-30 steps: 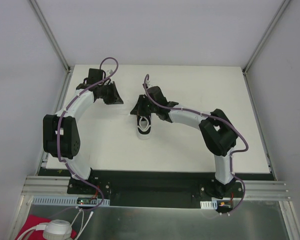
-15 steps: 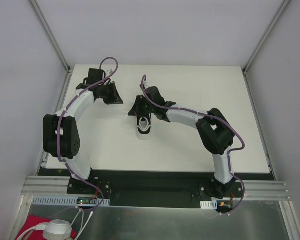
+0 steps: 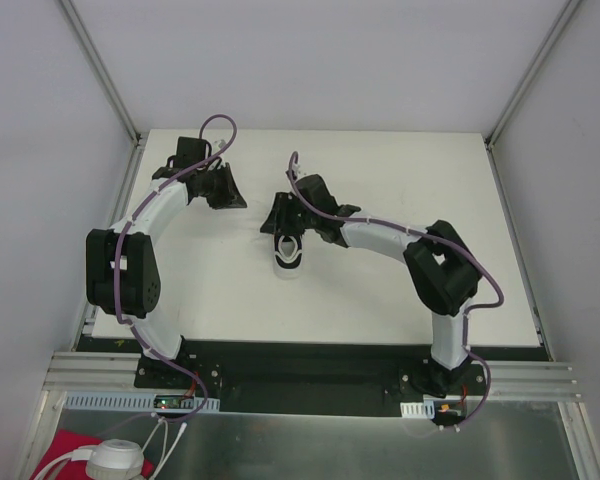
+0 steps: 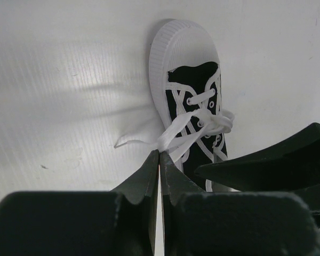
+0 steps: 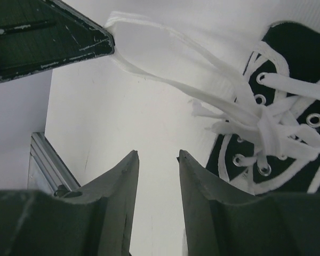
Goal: Tie the shoes
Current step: Tie the shoelace on the shoe.
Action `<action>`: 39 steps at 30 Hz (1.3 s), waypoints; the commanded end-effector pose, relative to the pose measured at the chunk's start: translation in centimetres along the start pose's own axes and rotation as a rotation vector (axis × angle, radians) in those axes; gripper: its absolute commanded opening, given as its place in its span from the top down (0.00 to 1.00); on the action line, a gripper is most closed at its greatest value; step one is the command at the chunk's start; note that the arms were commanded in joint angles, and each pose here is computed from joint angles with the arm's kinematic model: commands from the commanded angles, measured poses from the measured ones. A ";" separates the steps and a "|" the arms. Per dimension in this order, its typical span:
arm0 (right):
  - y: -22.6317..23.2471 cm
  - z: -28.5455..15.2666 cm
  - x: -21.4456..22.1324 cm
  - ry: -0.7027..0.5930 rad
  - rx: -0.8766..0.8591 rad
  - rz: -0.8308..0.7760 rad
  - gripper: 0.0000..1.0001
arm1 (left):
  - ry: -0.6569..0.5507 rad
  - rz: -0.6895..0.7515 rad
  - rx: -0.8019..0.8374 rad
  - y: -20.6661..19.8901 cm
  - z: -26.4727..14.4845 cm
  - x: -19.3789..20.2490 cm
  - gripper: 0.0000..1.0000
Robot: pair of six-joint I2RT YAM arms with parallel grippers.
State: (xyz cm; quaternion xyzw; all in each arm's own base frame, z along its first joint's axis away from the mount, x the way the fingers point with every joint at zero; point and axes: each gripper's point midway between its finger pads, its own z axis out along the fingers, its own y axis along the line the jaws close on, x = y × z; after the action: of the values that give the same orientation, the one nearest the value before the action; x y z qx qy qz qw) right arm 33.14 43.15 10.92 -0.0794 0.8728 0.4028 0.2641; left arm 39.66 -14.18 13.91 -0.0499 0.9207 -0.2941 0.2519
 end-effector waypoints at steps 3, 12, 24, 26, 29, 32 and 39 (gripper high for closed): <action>1.9 -5.7 -3.0 -0.118 -0.030 -0.077 0.55 | -0.011 0.019 0.029 -0.7 -0.3 -0.2 1.00; -5.1 -9.0 -3.7 -0.166 0.068 -0.044 0.04 | 0.011 0.002 0.028 -0.4 0.3 0.3 1.00; -6.1 -5.7 -5.9 -0.194 -0.151 0.176 0.55 | 0.019 -0.002 0.013 0.1 0.6 0.5 1.00; -6.1 -5.1 -6.2 -0.193 -0.183 0.213 0.58 | 0.024 -0.004 0.007 0.2 0.7 0.7 1.00; -6.2 -4.6 -6.5 -0.197 -0.201 0.242 0.57 | 0.022 0.001 0.003 0.3 0.6 0.7 1.00; -6.2 -4.1 -6.5 -0.190 -0.219 0.265 0.55 | 0.021 0.001 0.001 0.3 0.6 0.6 1.00; -6.1 -3.4 -6.5 -0.180 -0.257 0.296 0.55 | 0.025 -0.001 0.000 0.3 0.7 0.6 1.00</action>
State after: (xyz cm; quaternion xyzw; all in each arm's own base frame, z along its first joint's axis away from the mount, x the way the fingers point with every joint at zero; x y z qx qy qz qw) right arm 38.38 34.70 8.86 0.0669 0.8240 0.5047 0.2487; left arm 39.53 -14.15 13.01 -0.0532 0.9241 -0.2918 0.2411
